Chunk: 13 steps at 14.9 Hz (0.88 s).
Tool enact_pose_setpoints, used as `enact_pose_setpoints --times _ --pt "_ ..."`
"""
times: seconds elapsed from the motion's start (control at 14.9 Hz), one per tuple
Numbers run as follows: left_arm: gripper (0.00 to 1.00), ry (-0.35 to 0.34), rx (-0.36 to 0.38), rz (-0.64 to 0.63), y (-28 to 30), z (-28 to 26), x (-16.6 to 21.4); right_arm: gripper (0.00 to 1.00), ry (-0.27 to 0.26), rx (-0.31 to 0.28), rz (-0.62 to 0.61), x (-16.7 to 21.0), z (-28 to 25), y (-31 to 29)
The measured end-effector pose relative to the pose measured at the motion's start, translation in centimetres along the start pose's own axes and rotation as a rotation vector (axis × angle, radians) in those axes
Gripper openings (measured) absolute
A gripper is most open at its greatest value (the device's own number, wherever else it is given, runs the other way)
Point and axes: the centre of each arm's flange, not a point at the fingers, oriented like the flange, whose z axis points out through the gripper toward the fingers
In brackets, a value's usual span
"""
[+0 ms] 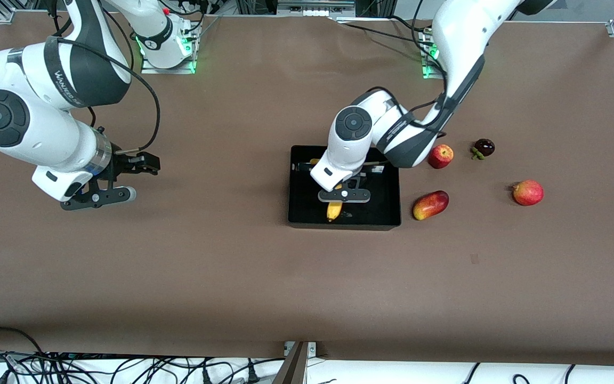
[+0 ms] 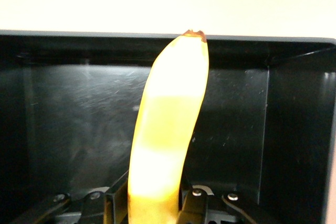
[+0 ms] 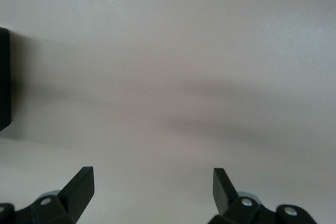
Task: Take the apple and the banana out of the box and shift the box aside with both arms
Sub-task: 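Lift the banana out with the left gripper while the right gripper reaches the tray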
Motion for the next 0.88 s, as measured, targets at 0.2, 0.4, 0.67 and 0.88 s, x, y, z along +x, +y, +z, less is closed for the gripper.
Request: enact_pose_setpoints --times 0.2,0.4,0.67,0.88 --pt "0.35 -0.092 0.064 0.076 -3.4 -3.8 2.2 1.00 -0.006 0.023 0.000 -0.2 0.2 -2.6" --pt "0.35 -0.196 0.101 0.195 -10.4 -4.7 5.3 1.00 -0.022 0.085 0.062 0.1 1.4 -6.7" --pt "0.35 -0.331 0.081 0.338 -21.8 -3.2 8.7 1.00 -0.016 0.116 0.154 1.1 5.2 -13.3" --pt "0.35 -0.381 0.011 0.418 -31.3 -1.0 10.7 1.00 -0.019 0.126 0.229 1.2 9.0 -19.6"
